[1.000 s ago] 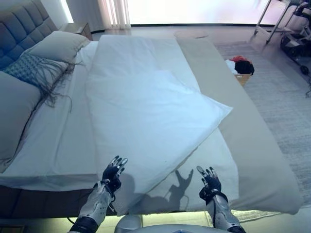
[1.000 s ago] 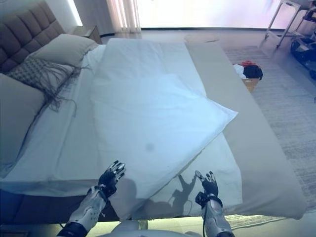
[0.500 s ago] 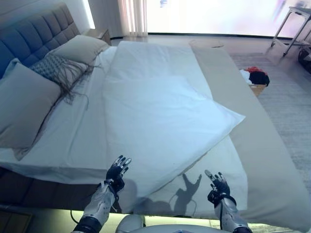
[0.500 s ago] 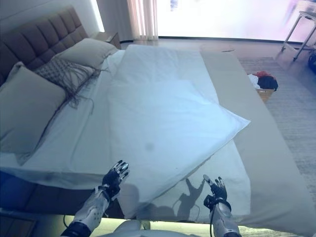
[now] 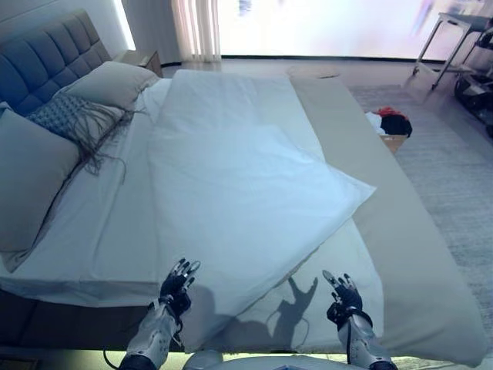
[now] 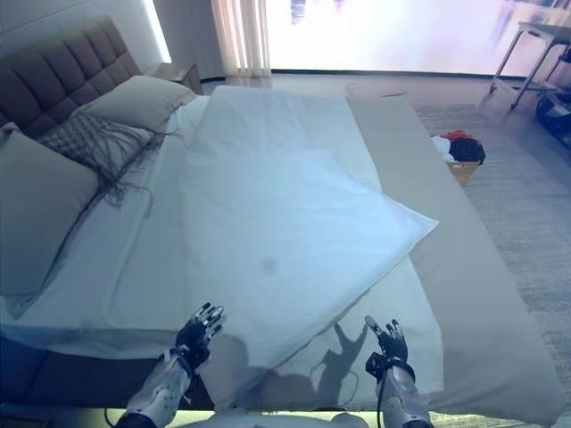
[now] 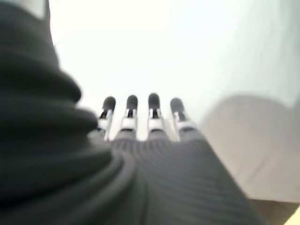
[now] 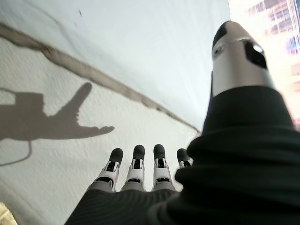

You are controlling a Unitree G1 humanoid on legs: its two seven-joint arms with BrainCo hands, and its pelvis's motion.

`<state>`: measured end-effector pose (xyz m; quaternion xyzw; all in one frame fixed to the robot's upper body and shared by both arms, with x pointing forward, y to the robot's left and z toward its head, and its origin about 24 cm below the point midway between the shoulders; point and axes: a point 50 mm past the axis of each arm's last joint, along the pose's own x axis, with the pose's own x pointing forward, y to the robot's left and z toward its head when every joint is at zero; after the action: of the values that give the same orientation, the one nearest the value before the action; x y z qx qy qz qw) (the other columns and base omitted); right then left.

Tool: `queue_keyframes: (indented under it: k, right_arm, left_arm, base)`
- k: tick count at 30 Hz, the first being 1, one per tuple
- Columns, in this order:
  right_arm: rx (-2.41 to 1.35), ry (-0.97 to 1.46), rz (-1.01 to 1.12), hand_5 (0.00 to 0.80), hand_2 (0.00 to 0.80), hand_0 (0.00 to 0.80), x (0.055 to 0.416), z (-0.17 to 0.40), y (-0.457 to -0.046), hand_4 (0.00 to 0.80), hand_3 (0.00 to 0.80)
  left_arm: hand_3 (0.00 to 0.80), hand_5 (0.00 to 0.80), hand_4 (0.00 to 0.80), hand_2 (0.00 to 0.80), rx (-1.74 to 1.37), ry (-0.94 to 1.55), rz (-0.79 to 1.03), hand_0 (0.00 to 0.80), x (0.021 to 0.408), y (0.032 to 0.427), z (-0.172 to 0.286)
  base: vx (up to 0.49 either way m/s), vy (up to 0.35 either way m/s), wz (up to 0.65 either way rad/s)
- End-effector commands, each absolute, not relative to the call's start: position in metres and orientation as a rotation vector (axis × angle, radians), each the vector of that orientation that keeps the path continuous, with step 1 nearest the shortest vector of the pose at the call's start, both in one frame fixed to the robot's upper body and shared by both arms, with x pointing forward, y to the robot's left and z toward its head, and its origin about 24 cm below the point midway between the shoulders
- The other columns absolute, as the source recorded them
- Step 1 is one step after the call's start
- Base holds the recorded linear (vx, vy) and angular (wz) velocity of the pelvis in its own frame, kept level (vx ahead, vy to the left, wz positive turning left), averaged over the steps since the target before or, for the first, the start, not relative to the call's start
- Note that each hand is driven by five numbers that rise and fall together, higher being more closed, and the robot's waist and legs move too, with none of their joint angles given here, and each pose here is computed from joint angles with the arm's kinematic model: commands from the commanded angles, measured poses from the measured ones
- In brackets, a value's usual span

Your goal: Make the bed neatly

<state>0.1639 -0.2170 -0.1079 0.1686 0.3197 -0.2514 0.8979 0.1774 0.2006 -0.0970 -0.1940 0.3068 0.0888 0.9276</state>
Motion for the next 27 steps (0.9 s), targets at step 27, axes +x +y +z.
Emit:
queue_keyframes:
  k: [27]
  right_arm:
    - [1.126,0.033,-0.309,0.000,0.000,0.000,0.280,-0.006,-0.310,0.000,0.000]
  left_arm:
    - [0.000,0.000,0.000,0.000,-0.354,0.230,-0.009,0.000,0.267,0.194,-0.013]
  base:
    - [-0.078,-0.012,0.09]
